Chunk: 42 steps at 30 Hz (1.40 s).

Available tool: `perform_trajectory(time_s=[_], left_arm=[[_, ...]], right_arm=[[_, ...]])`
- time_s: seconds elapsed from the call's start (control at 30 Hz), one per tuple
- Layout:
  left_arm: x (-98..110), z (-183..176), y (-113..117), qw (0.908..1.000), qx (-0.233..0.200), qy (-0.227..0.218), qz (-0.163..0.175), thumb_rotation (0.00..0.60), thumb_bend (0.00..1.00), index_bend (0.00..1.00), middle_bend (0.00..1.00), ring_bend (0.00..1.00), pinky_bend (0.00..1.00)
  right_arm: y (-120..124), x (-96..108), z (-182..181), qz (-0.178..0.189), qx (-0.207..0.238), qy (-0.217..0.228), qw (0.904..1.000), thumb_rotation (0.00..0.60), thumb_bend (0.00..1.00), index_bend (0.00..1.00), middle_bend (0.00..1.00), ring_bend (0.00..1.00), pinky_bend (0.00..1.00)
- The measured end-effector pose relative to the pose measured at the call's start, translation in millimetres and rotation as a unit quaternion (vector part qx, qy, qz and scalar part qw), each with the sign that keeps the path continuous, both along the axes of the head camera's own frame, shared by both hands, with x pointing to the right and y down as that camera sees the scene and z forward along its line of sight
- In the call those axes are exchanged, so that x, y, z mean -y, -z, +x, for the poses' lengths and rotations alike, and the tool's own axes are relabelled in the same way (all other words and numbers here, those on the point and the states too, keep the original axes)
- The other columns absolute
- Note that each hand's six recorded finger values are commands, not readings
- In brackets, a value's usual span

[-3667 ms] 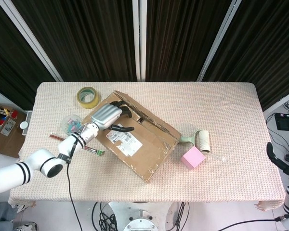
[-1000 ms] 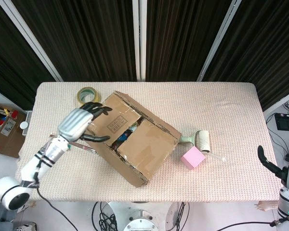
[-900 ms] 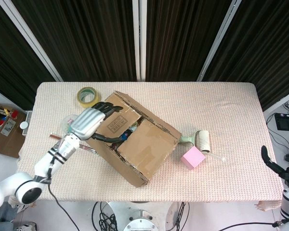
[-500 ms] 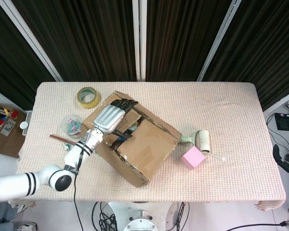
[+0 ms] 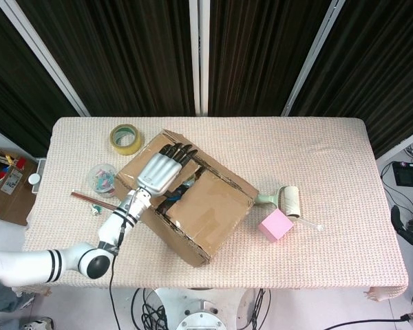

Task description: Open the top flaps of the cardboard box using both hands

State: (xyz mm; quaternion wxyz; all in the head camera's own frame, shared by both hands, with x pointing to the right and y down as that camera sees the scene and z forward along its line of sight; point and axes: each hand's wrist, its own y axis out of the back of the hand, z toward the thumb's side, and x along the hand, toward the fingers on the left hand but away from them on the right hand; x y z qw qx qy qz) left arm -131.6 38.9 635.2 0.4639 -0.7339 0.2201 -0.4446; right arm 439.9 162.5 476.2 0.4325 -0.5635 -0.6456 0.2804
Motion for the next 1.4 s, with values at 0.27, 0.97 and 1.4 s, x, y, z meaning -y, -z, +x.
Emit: perform_trajectory(time_s=[0.27, 0.97, 1.4], left_arm=[[-13, 11, 12, 0.9984, 0.007, -0.027, 0.050, 0.600, 0.00, 0.00, 0.02, 0.06, 0.15], [-18, 11, -4, 0.9895, 0.073, -0.053, 0.113, 0.600, 0.07, 0.00, 0.00, 0.06, 0.15], [-10, -2, 12, 0.9806, 0.105, -0.044, 0.159, 0.600, 0.28, 0.00, 0.00, 0.06, 0.15]], right_arm=[[-3, 0, 0, -0.006, -0.002, -0.001, 1.0000, 0.600, 0.24, 0.00, 0.00, 0.00, 0.00], [-7, -1, 3, -0.014, 0.002, 0.002, 0.9999, 0.600, 0.24, 0.00, 0.00, 0.00, 0.00], [-8, -1, 0, -0.014, 0.002, 0.004, 0.9999, 0.600, 0.24, 0.00, 0.00, 0.00, 0.00]])
